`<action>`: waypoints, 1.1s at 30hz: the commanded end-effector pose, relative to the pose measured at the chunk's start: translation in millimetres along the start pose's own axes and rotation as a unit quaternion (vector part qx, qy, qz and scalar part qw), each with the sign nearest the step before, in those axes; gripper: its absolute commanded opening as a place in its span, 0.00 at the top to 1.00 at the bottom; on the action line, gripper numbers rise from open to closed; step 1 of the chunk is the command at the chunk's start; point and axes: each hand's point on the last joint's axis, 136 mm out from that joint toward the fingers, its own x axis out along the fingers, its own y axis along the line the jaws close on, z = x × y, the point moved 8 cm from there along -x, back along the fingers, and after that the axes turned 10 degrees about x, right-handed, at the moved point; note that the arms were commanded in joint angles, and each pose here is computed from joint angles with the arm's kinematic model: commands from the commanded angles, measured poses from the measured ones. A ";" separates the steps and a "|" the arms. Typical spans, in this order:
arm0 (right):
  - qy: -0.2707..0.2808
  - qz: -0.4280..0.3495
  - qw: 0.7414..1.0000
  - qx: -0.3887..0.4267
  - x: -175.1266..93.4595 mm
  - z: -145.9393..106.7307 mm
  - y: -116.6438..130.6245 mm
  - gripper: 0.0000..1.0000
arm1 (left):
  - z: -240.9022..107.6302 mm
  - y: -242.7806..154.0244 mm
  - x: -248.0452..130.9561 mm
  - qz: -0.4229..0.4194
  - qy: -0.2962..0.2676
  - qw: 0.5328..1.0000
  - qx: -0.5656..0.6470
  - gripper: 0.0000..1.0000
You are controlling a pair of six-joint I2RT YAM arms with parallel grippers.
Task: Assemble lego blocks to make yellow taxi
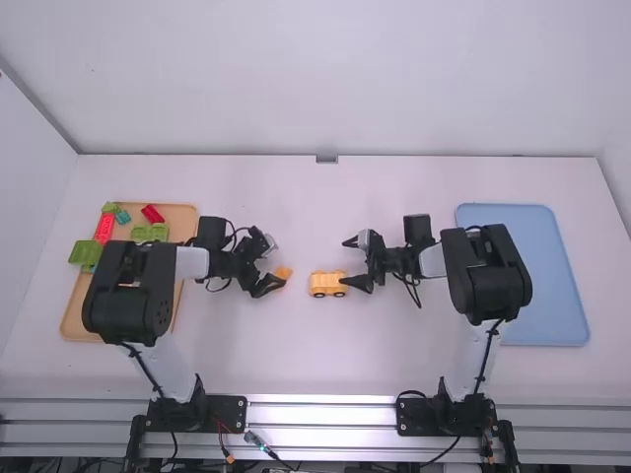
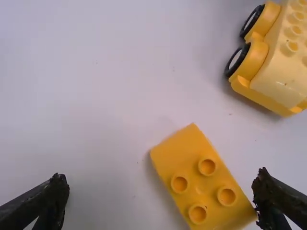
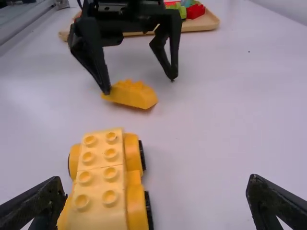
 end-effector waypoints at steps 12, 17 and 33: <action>-0.005 0.005 1.000 0.008 1.4 1.3 -3.2 0.01 | -17.9 -15.5 12.0 0.064 0.009 0.996 -0.066 0.34; -0.005 0.005 1.000 0.008 1.3 1.3 -3.3 0.01 | -18.4 -16.2 13.4 0.068 0.016 0.995 -0.068 0.50; -0.005 0.005 1.000 0.010 1.4 1.1 -3.0 0.01 | -17.3 -11.8 11.6 0.078 0.012 0.996 -0.046 0.92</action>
